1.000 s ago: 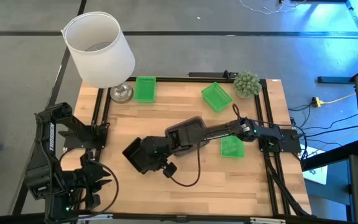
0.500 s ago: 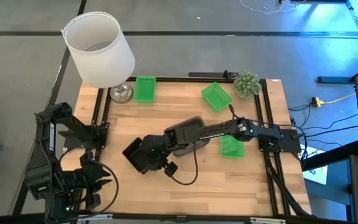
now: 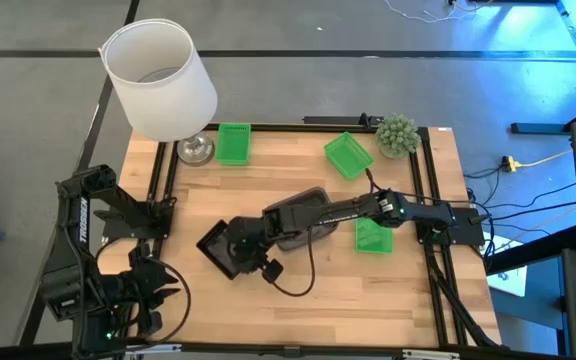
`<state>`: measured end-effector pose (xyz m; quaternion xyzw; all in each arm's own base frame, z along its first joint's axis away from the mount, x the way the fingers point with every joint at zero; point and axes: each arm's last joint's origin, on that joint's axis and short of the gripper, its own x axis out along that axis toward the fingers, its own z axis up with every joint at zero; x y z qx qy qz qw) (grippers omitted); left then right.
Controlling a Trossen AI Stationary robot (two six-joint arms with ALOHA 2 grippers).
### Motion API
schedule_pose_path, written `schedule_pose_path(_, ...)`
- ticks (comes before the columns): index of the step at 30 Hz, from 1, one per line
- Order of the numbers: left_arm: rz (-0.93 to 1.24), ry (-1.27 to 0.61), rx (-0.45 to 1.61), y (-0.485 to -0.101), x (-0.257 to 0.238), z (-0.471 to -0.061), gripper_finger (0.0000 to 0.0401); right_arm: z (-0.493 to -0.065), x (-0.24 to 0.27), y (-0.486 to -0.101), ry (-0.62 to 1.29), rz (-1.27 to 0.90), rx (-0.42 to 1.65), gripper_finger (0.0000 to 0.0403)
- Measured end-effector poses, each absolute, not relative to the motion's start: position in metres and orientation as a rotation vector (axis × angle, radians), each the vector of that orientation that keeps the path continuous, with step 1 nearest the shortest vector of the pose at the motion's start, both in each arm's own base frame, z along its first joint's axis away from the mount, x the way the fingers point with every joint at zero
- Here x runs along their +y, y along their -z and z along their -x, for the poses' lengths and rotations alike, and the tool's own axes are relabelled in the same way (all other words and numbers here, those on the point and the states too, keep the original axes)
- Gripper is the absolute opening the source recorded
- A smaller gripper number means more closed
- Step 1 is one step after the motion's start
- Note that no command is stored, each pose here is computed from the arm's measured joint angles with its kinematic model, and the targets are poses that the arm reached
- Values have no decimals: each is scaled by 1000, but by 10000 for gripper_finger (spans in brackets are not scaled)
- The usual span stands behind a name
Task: Stack baskets by color
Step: Stack the top black bin on top of the bottom black bin, then move the left green bin to the top center of the table
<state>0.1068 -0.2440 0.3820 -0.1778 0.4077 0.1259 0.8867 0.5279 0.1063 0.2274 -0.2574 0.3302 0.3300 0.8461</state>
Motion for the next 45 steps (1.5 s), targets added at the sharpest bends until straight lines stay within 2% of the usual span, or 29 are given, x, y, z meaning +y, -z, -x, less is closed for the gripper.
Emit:
schedule_pose_path(8, 370, -262, 848, -382, -244, -107, 82, -528, 106, -232, -689, 541, 684, 77)
schedule_pose_path(11, 369, -262, 844, -382, -244, -107, 82, -525, 106, -251, -658, 508, 645, 77)
schedule_pose_path(15, 362, -266, 803, -383, -244, -108, 82, -517, 104, -284, -565, 361, 613, 77)
schedule_pose_path(20, 367, -263, 806, -383, -244, -108, 82, -499, 98, -324, -350, 250, 614, 64)
schedule_pose_path(26, 340, -243, 807, -383, -245, -108, 82, -470, 94, -352, -44, 169, 714, 8)
schedule_pose_path(35, 387, -373, 740, -382, -230, -134, 82, -405, 72, -379, 465, -105, 914, 3)
schedule_pose_path(41, 370, -495, 721, -382, -206, -169, 82, -366, 62, -397, 645, -153, 974, 2)
schedule_pose_path(45, 338, -586, 724, -382, -182, -194, 82, -360, 60, -407, 629, -161, 942, 4)
